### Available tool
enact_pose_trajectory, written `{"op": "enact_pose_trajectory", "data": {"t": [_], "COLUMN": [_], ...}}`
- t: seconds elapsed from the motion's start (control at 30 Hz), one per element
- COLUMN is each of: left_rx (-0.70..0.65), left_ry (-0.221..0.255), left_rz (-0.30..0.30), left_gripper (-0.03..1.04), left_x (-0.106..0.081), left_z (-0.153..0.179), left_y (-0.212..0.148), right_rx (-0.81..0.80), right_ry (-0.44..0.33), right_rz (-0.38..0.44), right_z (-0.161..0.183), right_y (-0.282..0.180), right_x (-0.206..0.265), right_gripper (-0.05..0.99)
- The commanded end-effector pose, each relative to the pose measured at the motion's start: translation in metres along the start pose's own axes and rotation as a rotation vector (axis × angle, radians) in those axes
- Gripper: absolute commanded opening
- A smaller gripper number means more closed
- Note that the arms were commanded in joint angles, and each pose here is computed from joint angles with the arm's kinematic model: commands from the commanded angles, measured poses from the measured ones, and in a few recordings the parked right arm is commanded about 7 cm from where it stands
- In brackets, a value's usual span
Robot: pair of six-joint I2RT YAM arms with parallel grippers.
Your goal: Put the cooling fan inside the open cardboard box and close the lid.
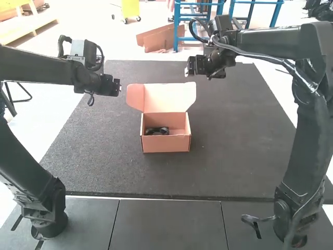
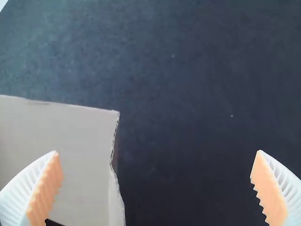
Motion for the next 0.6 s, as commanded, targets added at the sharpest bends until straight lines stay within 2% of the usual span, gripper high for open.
{"op": "enact_pose_trajectory", "data": {"t": [0.0, 0.57], "left_rx": [-0.040, -0.086], "left_ry": [0.008, 0.026], "left_rz": [0.005, 0.142], "left_gripper": [0.97, 0.97], "left_x": [-0.001, -0.032], "left_z": [-0.016, -0.034], "left_y": [0.000, 0.008], "right_rx": [-0.003, 0.098], "right_ry": [0.015, 0.039], "right_rz": [-0.034, -0.110], "right_z": [-0.012, -0.001], "right_y": [-0.004, -0.002], "right_x": [-0.002, 0.006], "right_gripper": [0.91, 0.90]}}
Point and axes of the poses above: each hand's point on the last joint's axis, 136 mm out from that joint toward the fingers, its own y axis out along the fingers, its own x axis along the line the jaws close on, z = x × y, the point moved 5 cm from there along -y, back along the fingers, and after that the axes turned 11 degrees about y, right-handed, at the moved point
